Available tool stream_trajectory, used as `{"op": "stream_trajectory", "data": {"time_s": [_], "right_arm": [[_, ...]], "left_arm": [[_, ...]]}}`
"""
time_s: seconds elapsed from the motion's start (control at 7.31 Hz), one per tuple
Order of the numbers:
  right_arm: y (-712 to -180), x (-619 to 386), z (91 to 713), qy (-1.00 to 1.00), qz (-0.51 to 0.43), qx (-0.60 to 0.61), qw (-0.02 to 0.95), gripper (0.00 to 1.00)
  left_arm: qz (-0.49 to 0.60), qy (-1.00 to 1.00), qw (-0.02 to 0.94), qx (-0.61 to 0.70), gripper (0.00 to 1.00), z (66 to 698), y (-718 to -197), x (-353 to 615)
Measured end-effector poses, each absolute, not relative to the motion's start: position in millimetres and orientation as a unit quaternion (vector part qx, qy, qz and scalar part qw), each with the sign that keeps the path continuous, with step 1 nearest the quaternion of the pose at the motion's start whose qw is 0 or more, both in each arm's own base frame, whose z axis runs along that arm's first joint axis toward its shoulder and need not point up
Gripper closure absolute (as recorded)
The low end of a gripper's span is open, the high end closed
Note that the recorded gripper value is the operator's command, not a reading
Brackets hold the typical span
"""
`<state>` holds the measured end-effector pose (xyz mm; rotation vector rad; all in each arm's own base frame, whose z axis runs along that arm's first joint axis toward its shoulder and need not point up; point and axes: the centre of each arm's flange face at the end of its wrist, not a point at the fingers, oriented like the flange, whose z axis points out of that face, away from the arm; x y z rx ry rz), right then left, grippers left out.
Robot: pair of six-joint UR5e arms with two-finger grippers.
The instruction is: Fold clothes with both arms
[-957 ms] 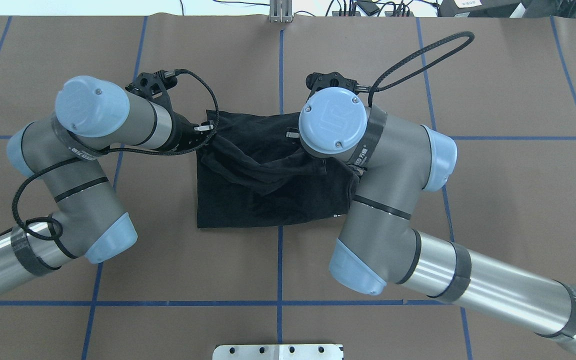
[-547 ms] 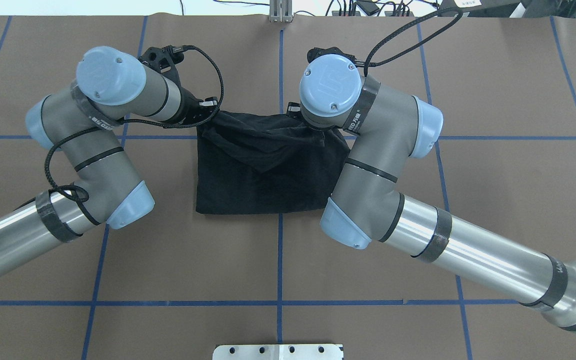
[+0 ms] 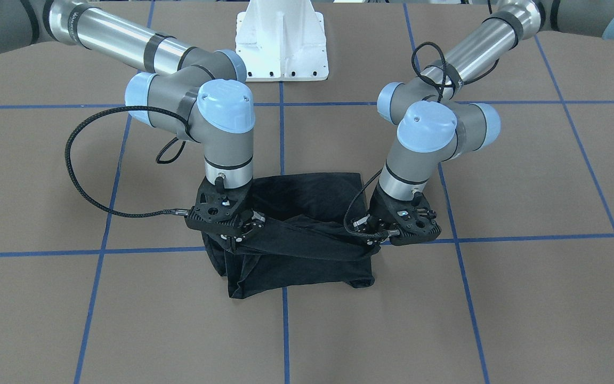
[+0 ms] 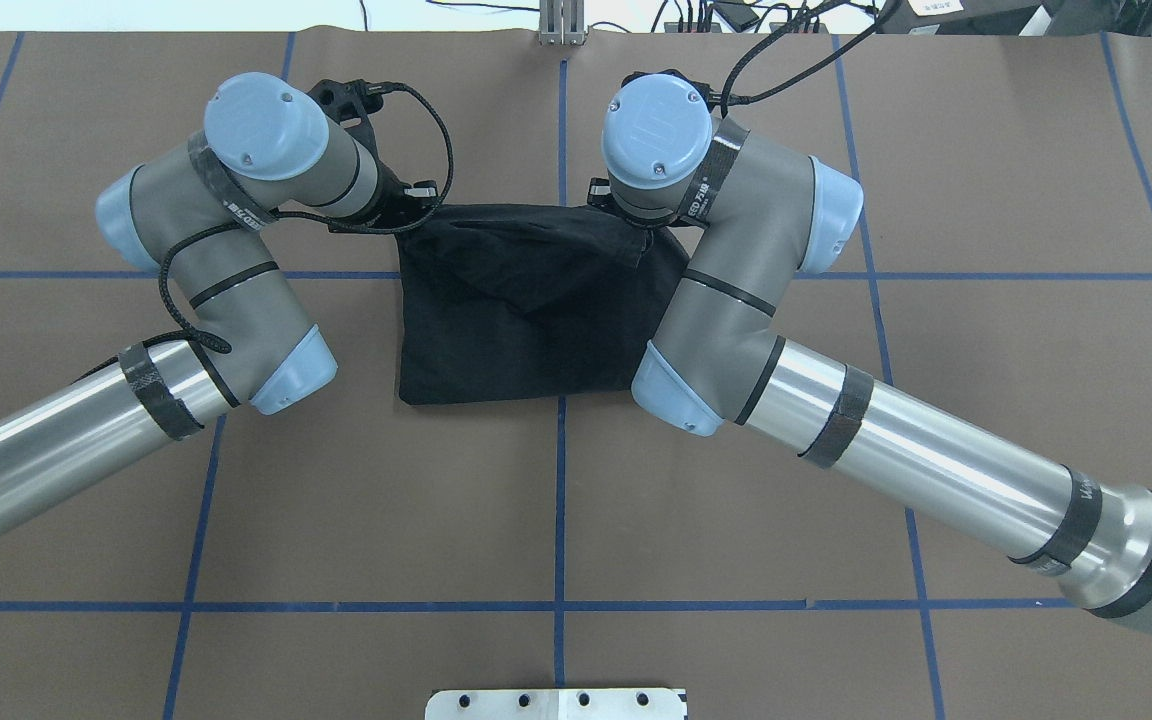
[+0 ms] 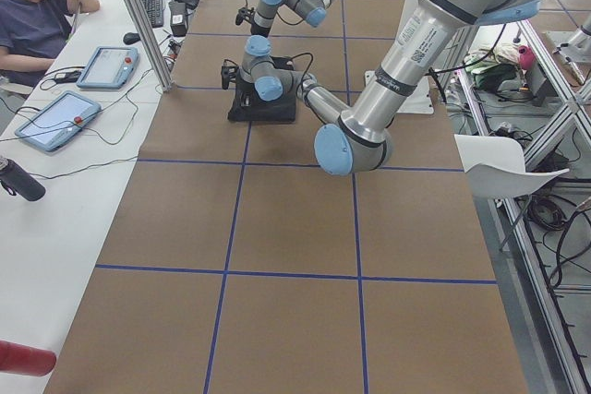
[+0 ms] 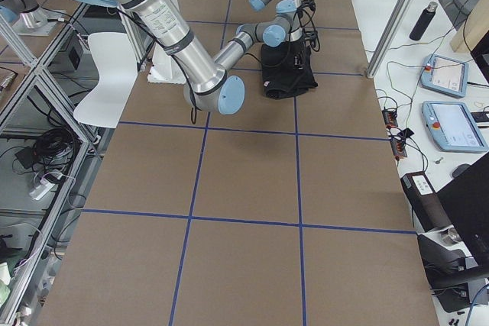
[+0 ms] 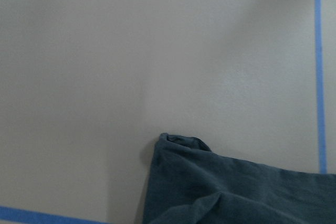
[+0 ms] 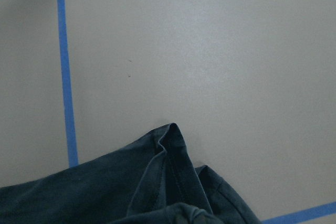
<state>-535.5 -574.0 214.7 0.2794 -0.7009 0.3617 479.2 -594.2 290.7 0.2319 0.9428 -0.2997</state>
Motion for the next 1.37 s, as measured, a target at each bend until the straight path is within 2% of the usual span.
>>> {"op": "stream_trajectory", "data": {"time_s": [0.27,0.68,0.96,1.23,1.37], "right_arm": [[-593,-541,234,-0.344,0.176,0.137,0.912,0.0],[-624,-502,202,-0.409,0.156,0.076,0.896,0.0],[-609,-505,180,-0.434,0.135,0.064,0.888,0.0],[-571,-544,175,-0.432,0.119,0.071,0.891,0.0],[-550,-570,178,-0.421,0.115,0.088,0.895,0.08]], "left_arm": [[-0.133,0.454,0.872,0.124,0.0,287,-603,470],[-0.087,0.483,0.862,0.129,0.0,269,-609,428],[-0.04,0.476,0.866,0.145,0.0,292,-598,404],[-0.028,0.472,0.868,0.15,0.0,305,-593,395],[-0.026,0.471,0.869,0.15,0.0,307,-592,394]]}}
